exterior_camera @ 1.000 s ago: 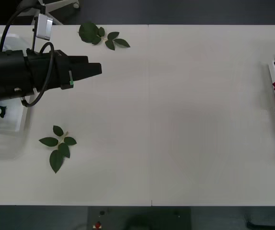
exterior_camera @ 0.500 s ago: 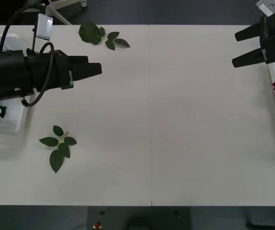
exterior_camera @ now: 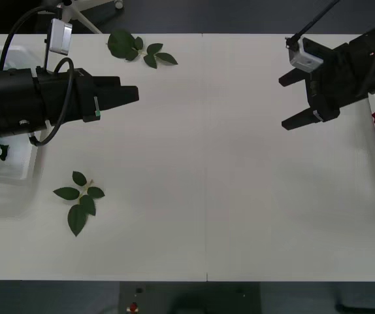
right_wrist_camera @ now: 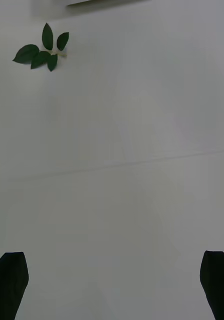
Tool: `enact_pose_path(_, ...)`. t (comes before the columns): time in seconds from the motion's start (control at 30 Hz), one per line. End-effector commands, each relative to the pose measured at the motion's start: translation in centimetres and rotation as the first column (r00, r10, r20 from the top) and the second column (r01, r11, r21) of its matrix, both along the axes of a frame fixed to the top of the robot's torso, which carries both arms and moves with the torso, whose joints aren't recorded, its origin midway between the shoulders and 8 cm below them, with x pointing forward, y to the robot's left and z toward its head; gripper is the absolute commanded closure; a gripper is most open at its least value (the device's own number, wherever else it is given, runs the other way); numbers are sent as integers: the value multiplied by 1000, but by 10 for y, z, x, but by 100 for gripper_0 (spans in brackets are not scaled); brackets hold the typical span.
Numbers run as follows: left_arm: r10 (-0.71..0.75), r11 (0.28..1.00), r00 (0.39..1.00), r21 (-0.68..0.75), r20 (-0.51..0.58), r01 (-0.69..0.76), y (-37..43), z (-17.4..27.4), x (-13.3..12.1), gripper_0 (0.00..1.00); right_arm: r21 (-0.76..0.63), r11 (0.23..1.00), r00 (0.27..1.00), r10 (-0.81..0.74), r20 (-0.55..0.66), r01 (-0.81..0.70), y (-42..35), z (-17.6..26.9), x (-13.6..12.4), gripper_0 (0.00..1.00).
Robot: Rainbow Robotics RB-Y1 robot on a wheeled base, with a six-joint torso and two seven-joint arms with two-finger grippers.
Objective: Put the red flowers into the right box and the blue flowers into the left box
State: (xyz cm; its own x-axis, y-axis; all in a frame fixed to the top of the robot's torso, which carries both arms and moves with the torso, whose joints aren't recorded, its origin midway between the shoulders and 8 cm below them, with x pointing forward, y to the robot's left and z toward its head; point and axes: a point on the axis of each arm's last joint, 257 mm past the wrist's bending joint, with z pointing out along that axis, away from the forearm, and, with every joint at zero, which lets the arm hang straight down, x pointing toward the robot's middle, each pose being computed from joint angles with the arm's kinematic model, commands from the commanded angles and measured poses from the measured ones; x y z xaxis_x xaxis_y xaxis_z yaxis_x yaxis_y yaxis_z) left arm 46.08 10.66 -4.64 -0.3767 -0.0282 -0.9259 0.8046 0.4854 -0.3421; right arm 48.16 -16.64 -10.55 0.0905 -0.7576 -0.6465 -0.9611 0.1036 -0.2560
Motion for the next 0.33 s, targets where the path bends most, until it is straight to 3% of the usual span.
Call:
enact_pose_path(0.03,-13,999,997,41,72,10,0,17,0,0,5,1000,998,30,47,-30,15,9,2,0)
enact_pose_path(0.33,-13,999,997,41,72,10,0,17,0,0,7,999,998,35,45,-35,17,7,1,0)
